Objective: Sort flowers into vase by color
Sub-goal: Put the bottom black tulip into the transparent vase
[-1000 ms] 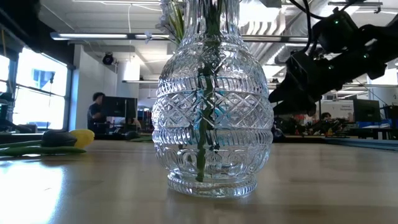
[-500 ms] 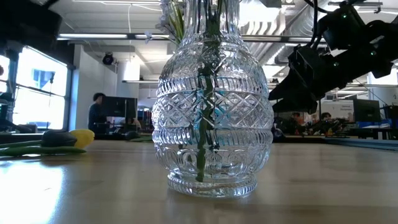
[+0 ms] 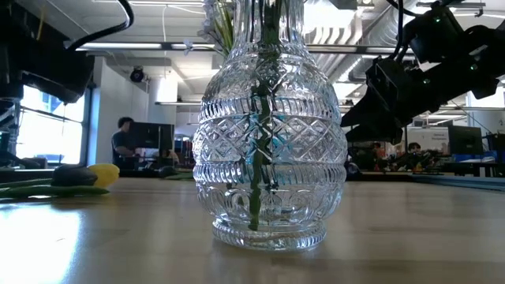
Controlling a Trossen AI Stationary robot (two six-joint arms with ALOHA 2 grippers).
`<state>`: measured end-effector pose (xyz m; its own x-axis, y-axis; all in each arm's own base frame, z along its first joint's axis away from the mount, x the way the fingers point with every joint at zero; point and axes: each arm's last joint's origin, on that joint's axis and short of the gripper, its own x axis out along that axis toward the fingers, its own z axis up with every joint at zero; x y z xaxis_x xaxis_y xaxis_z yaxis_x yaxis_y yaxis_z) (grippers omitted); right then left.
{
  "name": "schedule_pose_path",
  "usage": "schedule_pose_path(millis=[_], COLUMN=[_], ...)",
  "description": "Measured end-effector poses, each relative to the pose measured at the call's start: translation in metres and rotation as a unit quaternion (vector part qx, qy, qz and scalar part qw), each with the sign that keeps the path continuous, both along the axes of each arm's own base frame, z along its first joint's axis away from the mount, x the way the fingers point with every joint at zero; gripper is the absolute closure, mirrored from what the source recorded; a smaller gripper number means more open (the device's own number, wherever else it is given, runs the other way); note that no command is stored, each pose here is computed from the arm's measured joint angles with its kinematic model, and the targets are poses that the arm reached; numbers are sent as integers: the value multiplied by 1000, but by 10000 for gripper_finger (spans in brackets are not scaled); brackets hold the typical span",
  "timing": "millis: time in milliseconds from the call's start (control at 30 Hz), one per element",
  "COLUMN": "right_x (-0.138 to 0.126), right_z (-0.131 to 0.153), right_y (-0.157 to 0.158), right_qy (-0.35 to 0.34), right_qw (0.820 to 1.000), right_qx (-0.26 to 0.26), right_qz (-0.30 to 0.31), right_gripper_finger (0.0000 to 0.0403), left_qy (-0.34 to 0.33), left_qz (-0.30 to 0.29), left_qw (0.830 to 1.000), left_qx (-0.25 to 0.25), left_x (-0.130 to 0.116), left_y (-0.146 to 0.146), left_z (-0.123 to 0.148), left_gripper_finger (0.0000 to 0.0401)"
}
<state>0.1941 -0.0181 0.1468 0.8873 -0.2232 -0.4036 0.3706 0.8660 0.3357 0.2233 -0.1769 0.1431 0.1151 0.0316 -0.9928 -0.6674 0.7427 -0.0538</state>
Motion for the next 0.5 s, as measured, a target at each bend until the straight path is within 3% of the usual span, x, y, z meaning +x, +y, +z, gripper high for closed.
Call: schedule_pose_path(millis=[300, 500], right_x=[0, 0], right_z=[0, 0], right_y=[0, 0], right_qy=[0, 1], right_qw=[1000, 1000], right_qx=[0, -1], right_qz=[0, 0], right_gripper_finger=[149, 149], left_qy=[0, 18], left_qz=[23, 44], left_qw=[999, 999], left_qx=[-27, -21], left_x=[-9, -8], left_y=[-5, -2], left_z=[11, -1], left_gripper_finger=[303, 289])
